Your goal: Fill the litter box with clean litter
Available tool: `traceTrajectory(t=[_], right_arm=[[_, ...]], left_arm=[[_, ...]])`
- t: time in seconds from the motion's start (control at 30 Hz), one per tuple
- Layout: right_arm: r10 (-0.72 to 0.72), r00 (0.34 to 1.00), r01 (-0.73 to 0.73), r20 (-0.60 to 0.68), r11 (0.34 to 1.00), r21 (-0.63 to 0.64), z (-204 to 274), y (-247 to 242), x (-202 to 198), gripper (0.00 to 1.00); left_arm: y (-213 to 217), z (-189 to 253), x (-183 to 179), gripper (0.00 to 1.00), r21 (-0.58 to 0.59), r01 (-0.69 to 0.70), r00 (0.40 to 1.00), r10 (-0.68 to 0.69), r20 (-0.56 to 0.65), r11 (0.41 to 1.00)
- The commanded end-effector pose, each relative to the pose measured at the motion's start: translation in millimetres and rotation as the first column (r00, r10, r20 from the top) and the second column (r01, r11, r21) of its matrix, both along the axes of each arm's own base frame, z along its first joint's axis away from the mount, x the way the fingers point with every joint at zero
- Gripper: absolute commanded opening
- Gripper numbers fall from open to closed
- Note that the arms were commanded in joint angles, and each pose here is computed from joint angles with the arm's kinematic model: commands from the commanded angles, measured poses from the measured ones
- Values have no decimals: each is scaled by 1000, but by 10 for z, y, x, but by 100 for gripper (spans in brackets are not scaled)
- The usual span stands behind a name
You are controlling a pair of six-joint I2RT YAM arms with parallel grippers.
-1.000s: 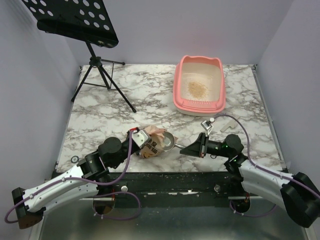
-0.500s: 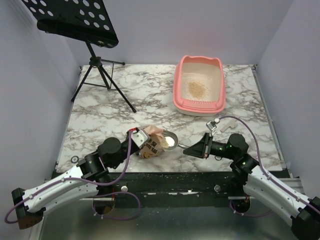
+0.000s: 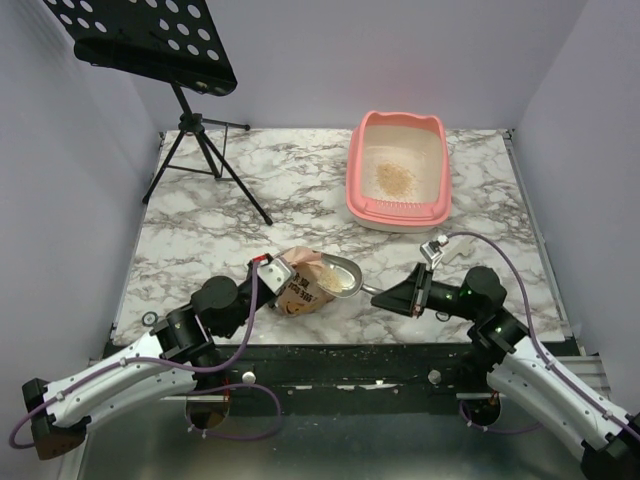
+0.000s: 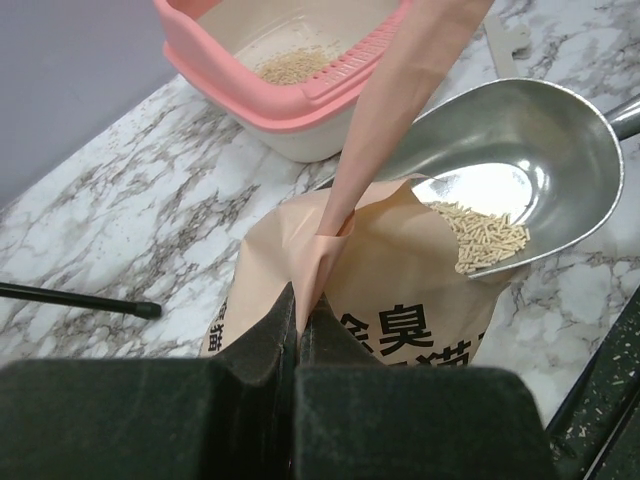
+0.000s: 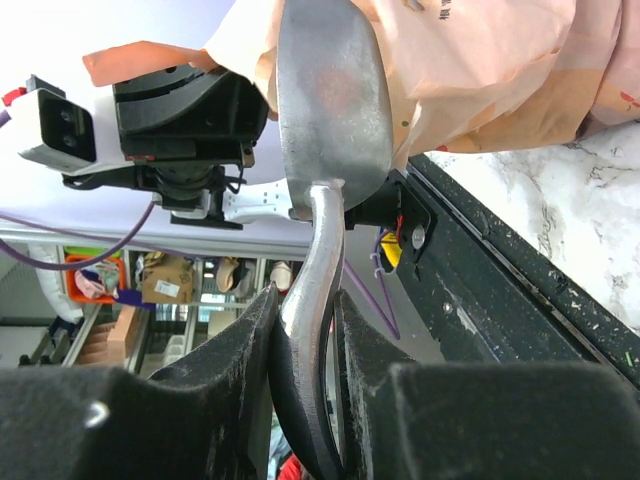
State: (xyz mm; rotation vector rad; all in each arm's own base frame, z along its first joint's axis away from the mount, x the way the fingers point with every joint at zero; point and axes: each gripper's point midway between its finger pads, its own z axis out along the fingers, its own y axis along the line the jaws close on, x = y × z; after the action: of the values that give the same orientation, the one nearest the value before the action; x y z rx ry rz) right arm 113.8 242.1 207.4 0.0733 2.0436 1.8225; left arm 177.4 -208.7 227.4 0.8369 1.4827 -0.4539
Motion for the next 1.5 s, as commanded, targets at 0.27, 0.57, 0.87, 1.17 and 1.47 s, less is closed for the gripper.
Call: traceTrajectory(t=[0.27,0.57,0.87,1.17,1.47], right_arm=[[-61,996,60,63,998,17,484,-106,-10,1],[-202,979,201,37,979,19,661,-209,169,1],[-482,875,482,46,876,10,927,-366,778,1],[-699,700,701,147,712,42,1350,-489,1532,1],[-833,504,855,227,518,0,1227,-1032,2237,1]], left_arm=[[362,411,173,0,-136,-190,974,204,97,972],[567,467,243,0,-154,-292,946,309,98,944],[589,513,212,0,-174,-284,948,303,94,943],[612,554,173,0,-196,-269,952,291,97,943],[618,569,160,0,-206,-263,953,288,97,942]])
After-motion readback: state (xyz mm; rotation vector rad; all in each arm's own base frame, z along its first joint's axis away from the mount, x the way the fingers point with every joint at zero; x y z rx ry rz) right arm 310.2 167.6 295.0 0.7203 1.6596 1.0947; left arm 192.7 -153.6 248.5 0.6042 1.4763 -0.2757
